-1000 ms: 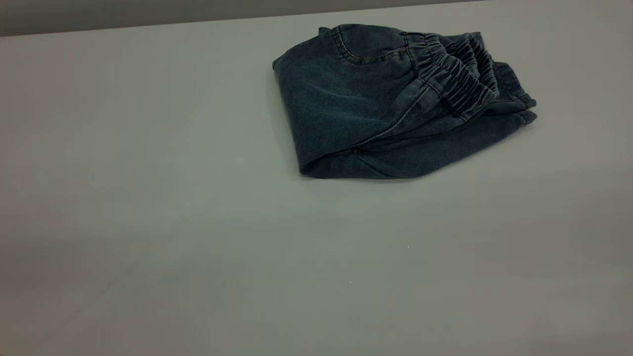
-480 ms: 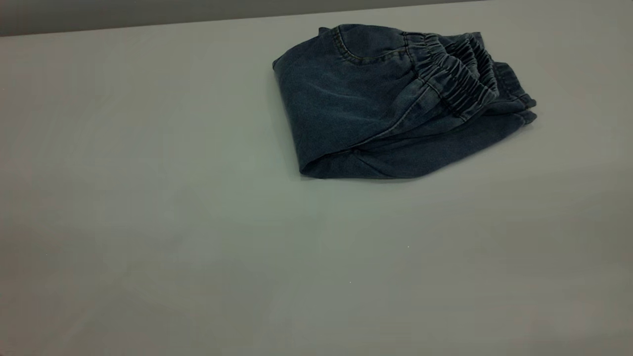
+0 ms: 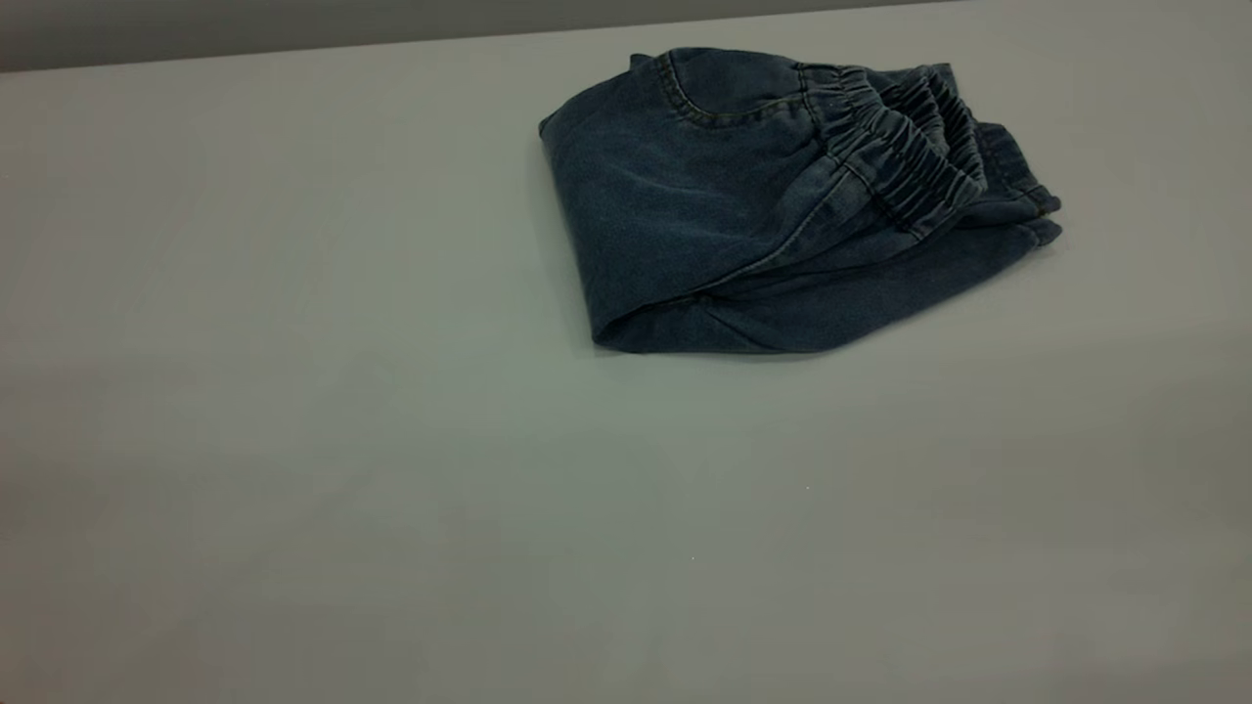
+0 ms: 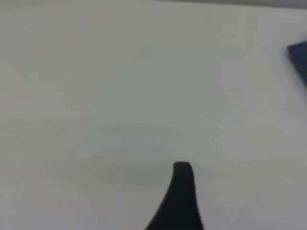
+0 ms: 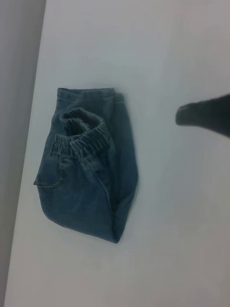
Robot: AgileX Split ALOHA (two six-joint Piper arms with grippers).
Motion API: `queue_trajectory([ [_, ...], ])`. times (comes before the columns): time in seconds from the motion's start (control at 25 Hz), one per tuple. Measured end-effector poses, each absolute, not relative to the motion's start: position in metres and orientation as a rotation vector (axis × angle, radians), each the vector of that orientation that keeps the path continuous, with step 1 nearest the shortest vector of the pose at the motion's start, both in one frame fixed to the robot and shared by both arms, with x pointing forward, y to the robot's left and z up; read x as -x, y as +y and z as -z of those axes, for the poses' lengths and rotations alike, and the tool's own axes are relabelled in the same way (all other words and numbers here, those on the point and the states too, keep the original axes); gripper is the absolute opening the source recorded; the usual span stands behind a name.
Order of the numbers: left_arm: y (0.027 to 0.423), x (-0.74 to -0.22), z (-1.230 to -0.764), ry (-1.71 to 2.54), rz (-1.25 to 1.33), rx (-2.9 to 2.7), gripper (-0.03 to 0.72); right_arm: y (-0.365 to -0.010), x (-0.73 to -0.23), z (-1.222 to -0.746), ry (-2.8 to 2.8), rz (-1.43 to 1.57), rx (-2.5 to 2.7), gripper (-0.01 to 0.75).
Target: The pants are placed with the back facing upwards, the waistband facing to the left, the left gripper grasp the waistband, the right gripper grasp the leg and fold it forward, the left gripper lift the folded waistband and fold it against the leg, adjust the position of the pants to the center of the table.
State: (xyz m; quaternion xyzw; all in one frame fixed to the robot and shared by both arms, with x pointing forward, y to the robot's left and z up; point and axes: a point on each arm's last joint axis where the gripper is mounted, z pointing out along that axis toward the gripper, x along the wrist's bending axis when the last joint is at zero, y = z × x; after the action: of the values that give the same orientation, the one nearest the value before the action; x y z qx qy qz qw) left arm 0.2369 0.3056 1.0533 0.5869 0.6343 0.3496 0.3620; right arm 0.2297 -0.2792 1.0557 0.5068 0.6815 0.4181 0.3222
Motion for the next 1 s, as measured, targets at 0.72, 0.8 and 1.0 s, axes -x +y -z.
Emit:
queue_trajectory([
  [0.72, 0.3058, -0.2319, -1.0529, 1.613, -0.916, -1.492, 0.590, -0.2792, -0.2297, -1.0557, 1.788, -1.097, -1.331, 0.465],
  [0.8, 0.3058, -0.2319, -1.0529, 1.613, -0.916, -1.492, 0.590, -0.2792, -0.2297, -1.0557, 1.788, -1.097, -1.331, 0.465],
  [1.0, 0.3058, -0.2319, -1.0529, 1.613, -0.916, -1.492, 0.590, -0.2792, -0.2297, -1.0557, 1.788, -1.097, -1.331, 0.465],
])
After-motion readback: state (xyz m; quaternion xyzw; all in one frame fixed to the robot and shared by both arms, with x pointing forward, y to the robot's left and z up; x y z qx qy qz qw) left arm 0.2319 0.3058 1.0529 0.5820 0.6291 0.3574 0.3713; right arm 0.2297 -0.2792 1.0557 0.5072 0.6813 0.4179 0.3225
